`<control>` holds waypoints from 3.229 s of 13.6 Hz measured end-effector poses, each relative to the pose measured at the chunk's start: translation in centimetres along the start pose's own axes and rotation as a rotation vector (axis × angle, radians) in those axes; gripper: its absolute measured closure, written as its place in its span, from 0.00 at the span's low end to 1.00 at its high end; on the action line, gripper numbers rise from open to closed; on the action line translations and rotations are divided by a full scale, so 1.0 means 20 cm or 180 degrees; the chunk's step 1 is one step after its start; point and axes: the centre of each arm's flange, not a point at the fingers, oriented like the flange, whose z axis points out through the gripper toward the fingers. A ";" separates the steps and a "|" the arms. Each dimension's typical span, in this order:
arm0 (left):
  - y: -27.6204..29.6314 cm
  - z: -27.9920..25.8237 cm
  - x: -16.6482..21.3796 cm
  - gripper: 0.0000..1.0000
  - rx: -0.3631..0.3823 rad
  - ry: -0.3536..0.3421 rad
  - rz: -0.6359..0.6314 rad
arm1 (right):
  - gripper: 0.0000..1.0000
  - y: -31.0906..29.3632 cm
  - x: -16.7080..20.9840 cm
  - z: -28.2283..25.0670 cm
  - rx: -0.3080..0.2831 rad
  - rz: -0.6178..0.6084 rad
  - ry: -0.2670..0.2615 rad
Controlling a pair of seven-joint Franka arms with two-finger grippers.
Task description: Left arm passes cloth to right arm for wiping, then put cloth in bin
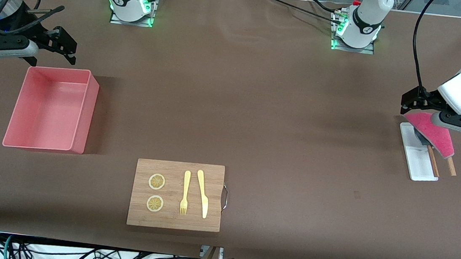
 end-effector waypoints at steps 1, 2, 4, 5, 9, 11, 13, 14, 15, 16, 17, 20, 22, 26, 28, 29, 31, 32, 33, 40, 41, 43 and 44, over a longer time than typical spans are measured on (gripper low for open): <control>0.00 0.00 0.00 0.00 0.0000 -0.0002 0.0004 | 0.00 0.00 0.00 0.00 0.0001 0.0001 -0.0010; 0.00 0.00 0.00 0.00 0.0000 -0.0001 0.0006 | 0.00 0.00 0.00 0.01 0.0001 0.0001 -0.0026; 0.00 0.00 0.00 0.00 0.0001 0.0006 0.0006 | 0.00 0.00 -0.01 0.01 0.0002 -0.0001 -0.0048; 0.01 -0.01 0.00 0.00 0.0001 0.0007 0.0007 | 0.00 0.00 -0.01 0.01 0.0002 -0.0001 -0.0052; 0.01 0.00 0.00 0.00 0.0001 0.0007 0.0011 | 0.00 0.00 -0.01 0.01 0.0002 -0.0001 -0.0063; 0.01 0.01 0.01 0.00 -0.0001 -0.0008 0.0011 | 0.00 0.00 -0.01 0.01 0.0002 -0.0001 -0.0063; 0.01 0.03 0.01 0.00 -0.0008 -0.0079 0.0011 | 0.00 0.00 -0.01 0.01 0.0002 -0.0004 -0.0062; 0.01 0.05 0.00 0.00 -0.0016 -0.0157 0.0009 | 0.00 0.00 -0.01 0.01 0.0002 -0.0005 -0.0063; 0.00 0.08 -0.01 0.00 -0.0027 -0.0249 0.0003 | 0.00 0.00 -0.01 0.01 0.0002 0.0000 -0.0074; -0.01 0.10 -0.01 0.00 -0.0037 -0.0332 -0.0014 | 0.00 0.00 -0.01 0.02 0.0002 0.0047 -0.0104; -0.05 0.12 -0.01 0.00 -0.0045 -0.0385 -0.0054 | 0.00 0.00 -0.02 0.02 0.0001 0.0131 -0.0137; -0.35 0.21 -0.04 0.00 -0.0131 -0.0482 0.0125 | 0.00 0.00 -0.02 0.04 -0.0002 0.0275 -0.0169; -0.64 0.29 -0.10 0.00 -0.0238 -0.0532 0.0447 | 0.00 0.00 -0.02 0.04 -0.0001 0.0291 -0.0179; -1.02 0.56 -0.15 0.00 -0.0279 -0.0759 0.1257 | 0.00 0.00 -0.01 0.07 0.0002 0.0322 -0.0212; -1.13 0.71 -0.13 0.00 -0.0300 -0.0779 0.1645 | 0.00 0.00 0.01 0.10 0.0005 0.0323 -0.0240; -1.18 0.79 -0.12 0.00 -0.0312 -0.0782 0.1801 | 0.00 0.00 0.01 0.11 0.0007 0.0323 -0.0251; -1.27 0.90 -0.11 0.00 -0.0230 -0.0859 0.2095 | 0.00 0.00 0.02 0.13 0.0011 0.0319 -0.0270; -1.31 0.95 -0.10 0.00 -0.0191 -0.0856 0.2280 | 0.00 0.00 0.02 0.13 0.0011 0.0318 -0.0277; -1.35 0.99 -0.09 0.00 -0.0148 -0.0800 0.2472 | 0.00 0.00 0.02 0.13 0.0011 0.0316 -0.0284; -1.95 1.40 -0.41 0.00 -0.0540 -0.0163 0.2842 | 0.00 -0.03 -0.03 0.04 0.0004 0.0283 -0.0553; -2.01 1.48 -0.43 0.00 -0.0610 -0.0046 0.2874 | 0.00 -0.03 -0.06 -0.03 -0.0001 0.0270 -0.0582; -2.11 1.65 -0.46 0.00 -0.0799 0.0272 0.2867 | 0.00 -0.11 -0.08 -0.10 -0.0067 0.0160 -0.0607; -2.14 1.75 -0.49 0.00 -0.0916 0.0449 0.2835 | 0.00 -0.16 -0.09 -0.09 -0.0107 0.0091 -0.0650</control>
